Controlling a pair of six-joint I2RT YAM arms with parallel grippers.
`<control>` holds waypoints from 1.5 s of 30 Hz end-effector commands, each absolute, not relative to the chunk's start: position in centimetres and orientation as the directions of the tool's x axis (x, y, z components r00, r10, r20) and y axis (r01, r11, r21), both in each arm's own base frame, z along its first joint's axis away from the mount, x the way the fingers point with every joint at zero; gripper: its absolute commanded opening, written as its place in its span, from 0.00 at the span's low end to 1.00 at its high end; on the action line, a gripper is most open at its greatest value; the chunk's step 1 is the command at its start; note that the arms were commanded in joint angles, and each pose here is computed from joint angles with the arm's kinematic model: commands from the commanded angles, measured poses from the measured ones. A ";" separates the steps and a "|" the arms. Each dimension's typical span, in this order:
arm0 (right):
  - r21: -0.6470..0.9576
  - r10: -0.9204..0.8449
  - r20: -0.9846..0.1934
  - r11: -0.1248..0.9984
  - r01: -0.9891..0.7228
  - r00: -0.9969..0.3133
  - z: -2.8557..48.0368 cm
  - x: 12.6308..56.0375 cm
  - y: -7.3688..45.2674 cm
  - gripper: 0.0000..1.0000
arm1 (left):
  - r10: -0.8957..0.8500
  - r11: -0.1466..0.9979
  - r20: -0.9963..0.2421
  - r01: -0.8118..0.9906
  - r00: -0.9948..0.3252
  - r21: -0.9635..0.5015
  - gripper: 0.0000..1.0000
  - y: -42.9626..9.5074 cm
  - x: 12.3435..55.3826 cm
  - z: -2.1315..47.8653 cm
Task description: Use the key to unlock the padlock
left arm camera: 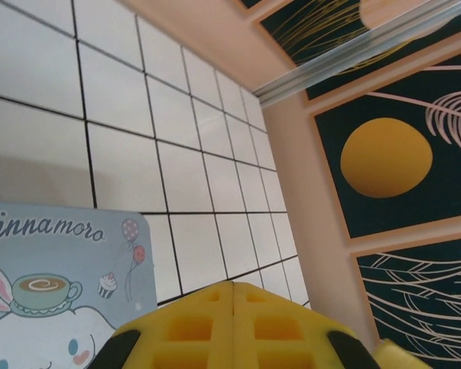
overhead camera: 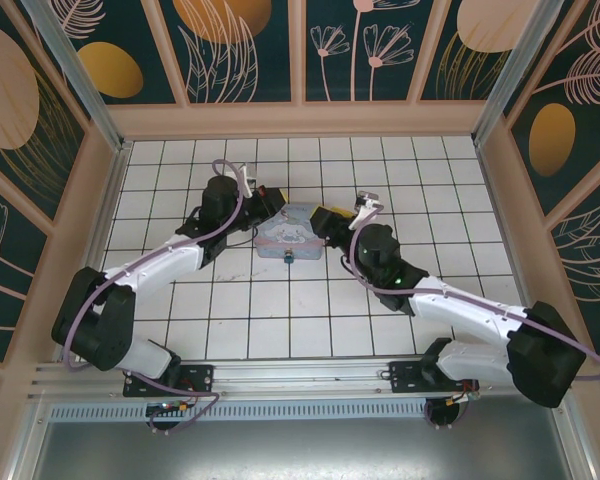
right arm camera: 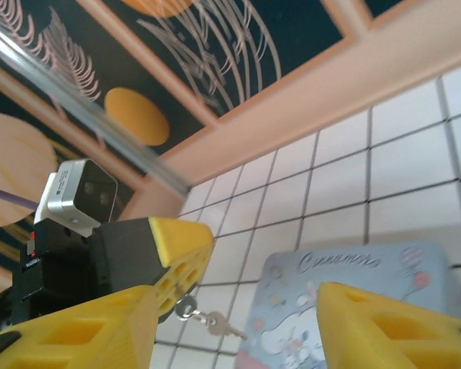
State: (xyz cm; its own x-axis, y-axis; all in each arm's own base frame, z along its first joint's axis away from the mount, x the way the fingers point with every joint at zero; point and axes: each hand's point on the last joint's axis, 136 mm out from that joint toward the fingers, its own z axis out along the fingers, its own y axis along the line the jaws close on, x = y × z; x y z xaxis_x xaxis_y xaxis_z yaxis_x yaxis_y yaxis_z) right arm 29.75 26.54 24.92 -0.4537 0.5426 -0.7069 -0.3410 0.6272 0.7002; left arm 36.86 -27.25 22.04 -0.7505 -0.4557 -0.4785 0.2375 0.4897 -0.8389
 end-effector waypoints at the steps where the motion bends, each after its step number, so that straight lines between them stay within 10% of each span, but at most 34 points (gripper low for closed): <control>1: 0.845 0.620 -0.535 0.393 -0.363 -0.574 25.8 28.9 28.3 0.59 | -0.466 0.425 -0.578 0.404 -0.670 -0.810 0.00 -27.4 36.4 25.6; 20: 0.906 0.664 -0.334 0.031 -0.423 -0.669 26.4 29.7 30.8 0.58 | -0.588 0.202 -0.434 0.396 -0.683 -0.896 0.00 -26.9 35.1 27.3; 45: 0.898 0.634 -0.309 -0.051 -0.437 -0.709 26.6 29.9 34.5 0.42 | -0.607 0.201 -0.398 0.352 -0.688 -0.914 0.00 -26.7 35.6 26.3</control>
